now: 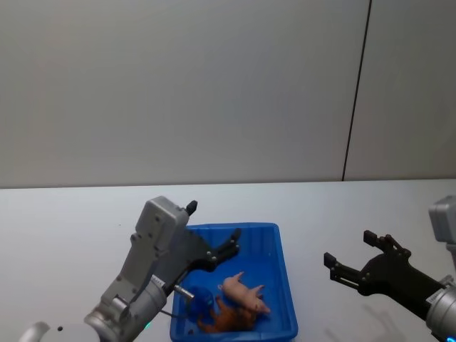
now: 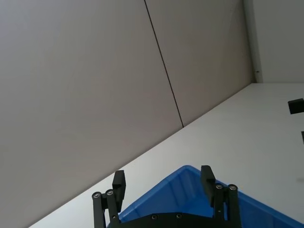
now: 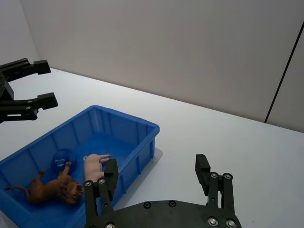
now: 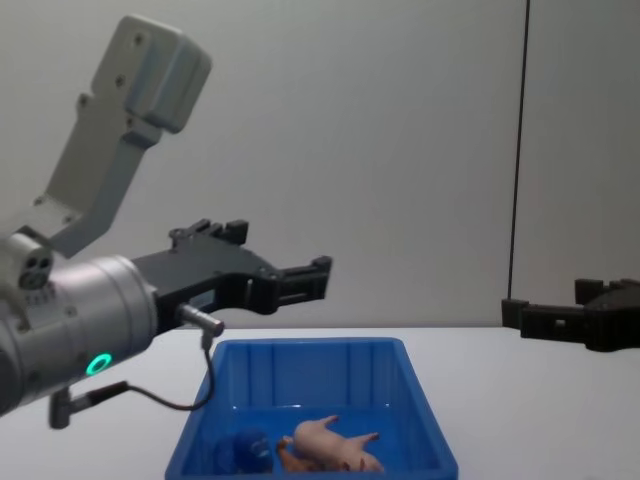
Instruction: Pick up the two dolls from the table and place them into the box.
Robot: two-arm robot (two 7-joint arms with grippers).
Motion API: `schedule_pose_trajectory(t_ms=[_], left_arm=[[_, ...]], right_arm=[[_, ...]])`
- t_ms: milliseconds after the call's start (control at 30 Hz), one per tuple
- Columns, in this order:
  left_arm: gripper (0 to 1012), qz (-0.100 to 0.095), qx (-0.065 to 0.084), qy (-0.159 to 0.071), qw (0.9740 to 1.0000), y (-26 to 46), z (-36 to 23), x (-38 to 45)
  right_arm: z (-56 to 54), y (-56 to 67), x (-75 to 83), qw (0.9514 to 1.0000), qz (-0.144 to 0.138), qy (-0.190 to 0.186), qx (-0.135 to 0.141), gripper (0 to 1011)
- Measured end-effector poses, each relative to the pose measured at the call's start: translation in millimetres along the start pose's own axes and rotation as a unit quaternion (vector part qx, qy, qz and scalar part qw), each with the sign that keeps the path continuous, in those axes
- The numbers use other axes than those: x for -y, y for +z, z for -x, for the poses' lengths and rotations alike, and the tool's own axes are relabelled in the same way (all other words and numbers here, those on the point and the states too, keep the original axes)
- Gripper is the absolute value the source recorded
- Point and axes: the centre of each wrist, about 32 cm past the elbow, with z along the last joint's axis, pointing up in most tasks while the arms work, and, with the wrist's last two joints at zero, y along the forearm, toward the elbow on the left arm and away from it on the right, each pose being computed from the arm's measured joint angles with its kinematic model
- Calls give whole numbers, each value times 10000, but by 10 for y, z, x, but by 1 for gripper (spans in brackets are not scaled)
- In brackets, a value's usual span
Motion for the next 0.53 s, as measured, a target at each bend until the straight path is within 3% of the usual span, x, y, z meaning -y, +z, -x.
schedule_pose_trajectory(t_ms=[33, 533], left_arm=[[1000, 17, 1, -14, 10000, 7, 3, 10], [1003, 206, 45, -169, 9996, 74, 27, 95]], right_arm=[[0, 0, 0, 10000, 0, 0, 0, 1001], [0, 0, 0, 10000, 0, 0, 0, 1001]])
